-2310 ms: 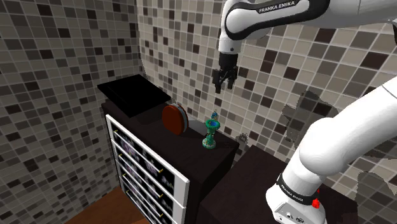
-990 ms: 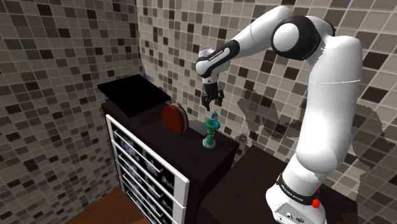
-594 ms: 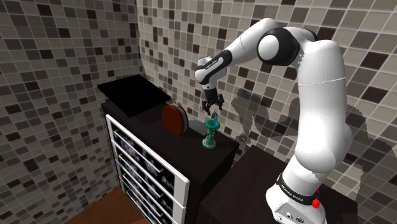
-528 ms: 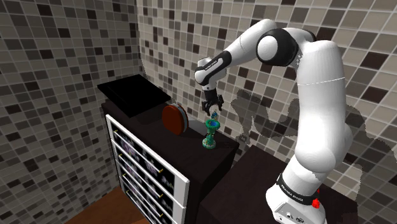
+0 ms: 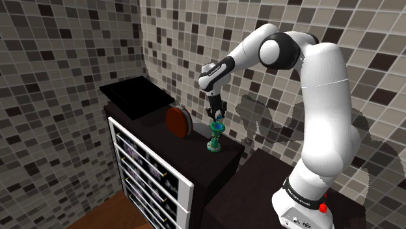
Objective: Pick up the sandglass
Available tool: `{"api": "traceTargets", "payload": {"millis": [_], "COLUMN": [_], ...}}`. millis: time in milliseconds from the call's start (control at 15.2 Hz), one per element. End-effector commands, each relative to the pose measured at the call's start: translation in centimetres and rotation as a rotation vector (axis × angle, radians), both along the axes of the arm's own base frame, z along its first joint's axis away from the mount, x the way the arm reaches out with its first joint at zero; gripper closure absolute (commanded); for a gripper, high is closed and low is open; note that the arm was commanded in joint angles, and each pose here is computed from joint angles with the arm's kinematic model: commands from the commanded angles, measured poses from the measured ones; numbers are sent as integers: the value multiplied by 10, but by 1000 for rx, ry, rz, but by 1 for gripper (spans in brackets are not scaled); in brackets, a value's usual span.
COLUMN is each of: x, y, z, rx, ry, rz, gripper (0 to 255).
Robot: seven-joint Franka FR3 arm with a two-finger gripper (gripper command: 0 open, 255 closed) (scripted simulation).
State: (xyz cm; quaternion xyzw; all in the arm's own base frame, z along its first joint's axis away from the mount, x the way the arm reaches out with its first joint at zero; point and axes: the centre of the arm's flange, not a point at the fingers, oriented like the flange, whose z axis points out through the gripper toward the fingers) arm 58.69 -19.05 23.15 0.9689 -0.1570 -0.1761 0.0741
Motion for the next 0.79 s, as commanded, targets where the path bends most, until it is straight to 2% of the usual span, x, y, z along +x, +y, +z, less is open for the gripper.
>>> {"api": "traceTargets", "payload": {"millis": [0, 396, 726], "x": [0, -1, -1], "y": [0, 0, 0], "z": [-1, -1, 25], "rx": [0, 0, 0], "ry": [1, 1, 1], "rz": [0, 0, 0], "gripper": [255, 255, 255]}}
